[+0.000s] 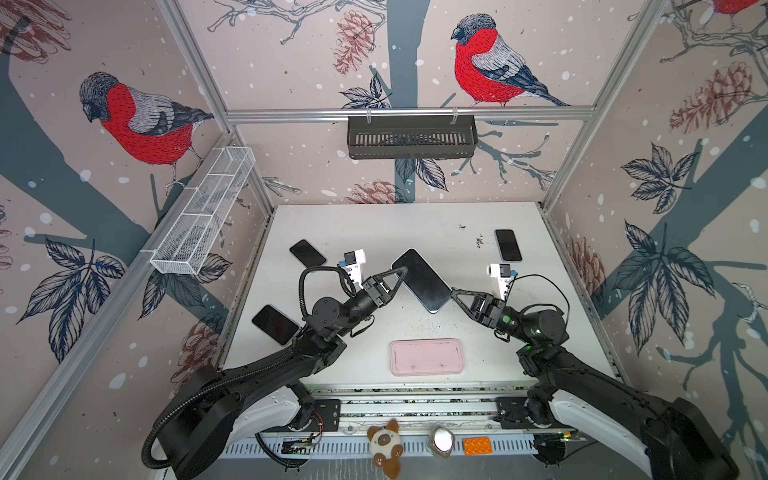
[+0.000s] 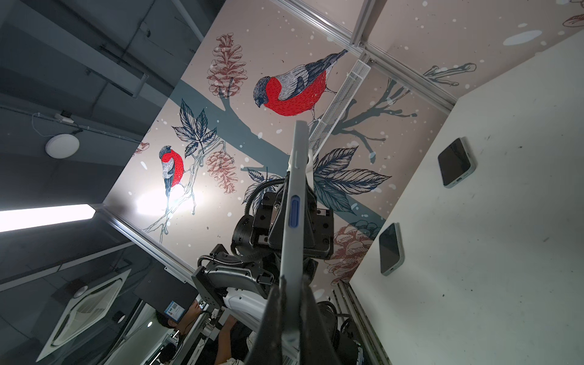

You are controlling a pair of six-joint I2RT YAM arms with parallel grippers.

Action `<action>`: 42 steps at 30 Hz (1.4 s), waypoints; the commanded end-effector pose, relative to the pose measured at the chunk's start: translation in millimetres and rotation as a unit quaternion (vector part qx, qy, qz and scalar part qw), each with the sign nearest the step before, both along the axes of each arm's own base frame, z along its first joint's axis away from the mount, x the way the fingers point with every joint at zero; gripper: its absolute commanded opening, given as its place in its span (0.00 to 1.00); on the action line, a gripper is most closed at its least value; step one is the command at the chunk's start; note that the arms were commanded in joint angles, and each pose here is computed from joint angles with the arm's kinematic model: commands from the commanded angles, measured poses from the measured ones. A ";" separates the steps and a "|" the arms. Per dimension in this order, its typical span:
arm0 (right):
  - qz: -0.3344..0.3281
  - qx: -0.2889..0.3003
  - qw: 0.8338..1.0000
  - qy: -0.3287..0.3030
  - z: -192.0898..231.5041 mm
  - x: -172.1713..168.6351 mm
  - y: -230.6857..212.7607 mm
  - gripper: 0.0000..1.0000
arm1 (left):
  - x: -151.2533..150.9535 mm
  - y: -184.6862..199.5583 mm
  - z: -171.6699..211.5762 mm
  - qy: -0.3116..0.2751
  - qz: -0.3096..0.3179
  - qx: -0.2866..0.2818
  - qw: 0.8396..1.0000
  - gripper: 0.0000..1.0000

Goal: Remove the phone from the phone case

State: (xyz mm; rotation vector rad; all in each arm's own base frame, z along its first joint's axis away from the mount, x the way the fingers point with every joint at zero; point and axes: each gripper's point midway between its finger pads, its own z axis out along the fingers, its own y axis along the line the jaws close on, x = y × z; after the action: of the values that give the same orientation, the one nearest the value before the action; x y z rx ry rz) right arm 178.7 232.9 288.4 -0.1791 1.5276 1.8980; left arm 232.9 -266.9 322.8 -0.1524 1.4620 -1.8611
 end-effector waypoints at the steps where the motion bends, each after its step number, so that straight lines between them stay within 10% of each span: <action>1: -0.029 0.043 0.999 -0.002 13.4 7.9 -12.4 0.05 | -9.4 20.0 46.7 -0.059 0.011 -0.093 0.994 0.00; 17: 0.005 0.198 0.980 -0.013 112.2 20.3 -31.2 0.08 | -28.0 29.0 97.2 -0.146 -0.006 -0.200 0.969 0.00; 42: 0.009 0.191 0.981 0.047 104.1 52.2 -26.2 0.18 | -43.0 18.7 131.2 -0.194 -0.018 -0.223 0.955 0.00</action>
State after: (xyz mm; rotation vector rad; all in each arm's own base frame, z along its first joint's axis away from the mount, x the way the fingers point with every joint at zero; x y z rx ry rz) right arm 233.9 209.1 382.4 0.1112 1.2236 2.2478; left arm 223.8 -275.5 411.9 -0.0753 1.0466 -2.0026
